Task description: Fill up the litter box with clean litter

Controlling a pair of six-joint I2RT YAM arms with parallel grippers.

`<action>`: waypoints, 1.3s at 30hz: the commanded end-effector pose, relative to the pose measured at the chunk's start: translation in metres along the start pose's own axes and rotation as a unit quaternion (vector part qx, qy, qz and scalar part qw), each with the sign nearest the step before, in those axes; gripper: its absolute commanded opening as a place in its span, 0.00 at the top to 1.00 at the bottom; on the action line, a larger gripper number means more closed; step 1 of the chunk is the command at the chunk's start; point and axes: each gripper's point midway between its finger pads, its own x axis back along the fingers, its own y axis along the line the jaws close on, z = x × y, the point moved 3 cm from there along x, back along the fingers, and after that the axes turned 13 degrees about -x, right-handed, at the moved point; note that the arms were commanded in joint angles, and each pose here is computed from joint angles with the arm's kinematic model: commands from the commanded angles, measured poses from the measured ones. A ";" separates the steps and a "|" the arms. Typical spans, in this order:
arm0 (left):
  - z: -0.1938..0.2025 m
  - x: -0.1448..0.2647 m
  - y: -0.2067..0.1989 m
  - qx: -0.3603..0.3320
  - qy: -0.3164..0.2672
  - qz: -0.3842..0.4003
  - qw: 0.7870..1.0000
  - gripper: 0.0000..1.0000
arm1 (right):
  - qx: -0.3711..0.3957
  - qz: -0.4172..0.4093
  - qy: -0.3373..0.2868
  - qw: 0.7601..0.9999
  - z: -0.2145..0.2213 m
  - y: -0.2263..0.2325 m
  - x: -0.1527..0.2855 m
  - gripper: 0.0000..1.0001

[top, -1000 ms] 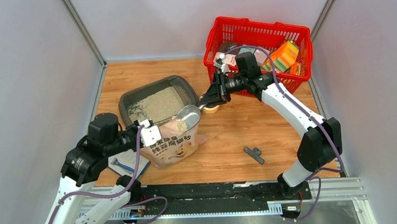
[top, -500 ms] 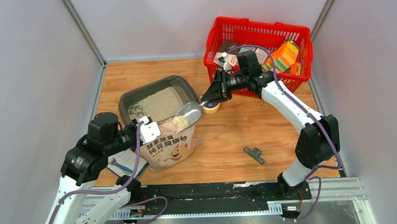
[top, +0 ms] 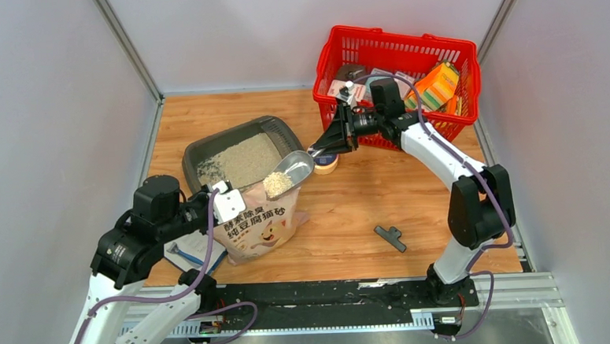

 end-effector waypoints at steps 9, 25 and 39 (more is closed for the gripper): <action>-0.028 0.020 0.037 -0.059 -0.045 -0.087 0.993 1.00 | 0.039 -0.056 0.021 0.997 -0.010 0.036 0.009 1.00; -0.028 0.018 0.029 -0.045 -0.045 -0.058 0.996 1.00 | 0.063 -0.077 -0.013 0.995 -0.091 0.050 -0.021 1.00; -0.036 0.018 0.022 -0.040 -0.068 -0.031 0.996 1.00 | 0.167 -0.021 -0.083 0.982 -0.137 0.036 -0.124 1.00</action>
